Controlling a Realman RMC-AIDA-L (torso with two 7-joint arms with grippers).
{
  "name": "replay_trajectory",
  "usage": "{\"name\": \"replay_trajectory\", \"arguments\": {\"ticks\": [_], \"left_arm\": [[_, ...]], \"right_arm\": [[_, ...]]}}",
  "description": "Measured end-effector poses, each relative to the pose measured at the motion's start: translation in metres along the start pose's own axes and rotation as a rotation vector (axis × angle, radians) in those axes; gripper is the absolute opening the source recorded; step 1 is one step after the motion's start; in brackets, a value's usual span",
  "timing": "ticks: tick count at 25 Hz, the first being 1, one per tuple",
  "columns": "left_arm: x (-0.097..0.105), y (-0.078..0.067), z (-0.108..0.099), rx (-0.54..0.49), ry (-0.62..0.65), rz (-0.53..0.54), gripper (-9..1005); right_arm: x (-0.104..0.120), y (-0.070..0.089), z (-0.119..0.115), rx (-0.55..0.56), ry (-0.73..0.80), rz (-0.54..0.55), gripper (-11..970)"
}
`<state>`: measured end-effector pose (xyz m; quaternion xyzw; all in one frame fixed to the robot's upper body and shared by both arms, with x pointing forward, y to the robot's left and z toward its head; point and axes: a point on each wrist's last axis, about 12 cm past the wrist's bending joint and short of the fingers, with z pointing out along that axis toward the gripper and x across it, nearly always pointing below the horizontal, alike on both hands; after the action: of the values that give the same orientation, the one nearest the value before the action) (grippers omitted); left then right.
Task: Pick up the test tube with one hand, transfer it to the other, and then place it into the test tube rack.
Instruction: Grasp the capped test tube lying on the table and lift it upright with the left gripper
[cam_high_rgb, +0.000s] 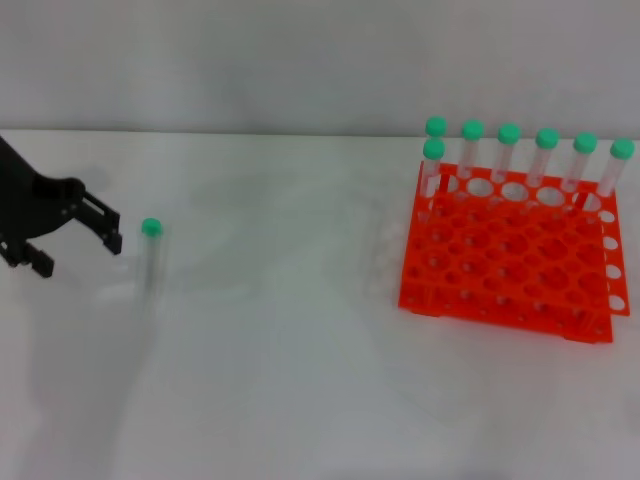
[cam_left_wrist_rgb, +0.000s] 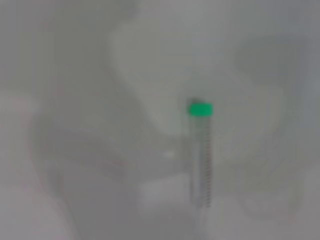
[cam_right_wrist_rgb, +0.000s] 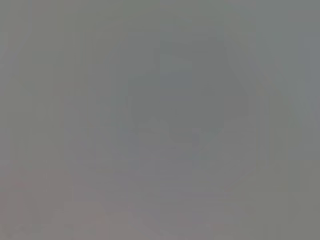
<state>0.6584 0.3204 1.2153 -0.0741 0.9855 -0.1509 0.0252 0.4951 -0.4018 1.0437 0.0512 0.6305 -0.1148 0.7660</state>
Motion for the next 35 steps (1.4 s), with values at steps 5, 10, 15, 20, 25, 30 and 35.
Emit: {"name": "replay_trajectory", "arguments": {"ticks": [5,10,15,20,25,30,35], "left_arm": [[0.001,-0.003,0.010,-0.065,0.006,-0.019,875],[-0.002,-0.007,0.027,-0.088,-0.041,-0.018,875],[0.002,-0.011,0.043,-0.084,-0.021,-0.006,874],[0.007,-0.009,0.052,-0.104,-0.005,-0.010,874],[0.006,-0.006,0.056,-0.122,-0.025,-0.010,874],[0.006,-0.009,0.067,-0.128,-0.065,0.000,873],[0.006,-0.015,0.079,-0.120,-0.077,0.025,837]], "right_arm": [[0.000,0.000,0.000,0.002,0.002,0.001,870],[0.001,-0.001,0.001,0.005,0.011,-0.005,870],[0.002,-0.002,0.001,0.007,0.023,-0.004,871],[0.003,-0.001,0.002,0.006,0.030,0.000,870],[0.004,-0.001,0.003,0.006,0.036,0.000,871],[0.005,0.000,0.003,0.007,0.044,0.002,871],[0.005,0.000,0.003,0.007,0.045,0.002,871]]}}
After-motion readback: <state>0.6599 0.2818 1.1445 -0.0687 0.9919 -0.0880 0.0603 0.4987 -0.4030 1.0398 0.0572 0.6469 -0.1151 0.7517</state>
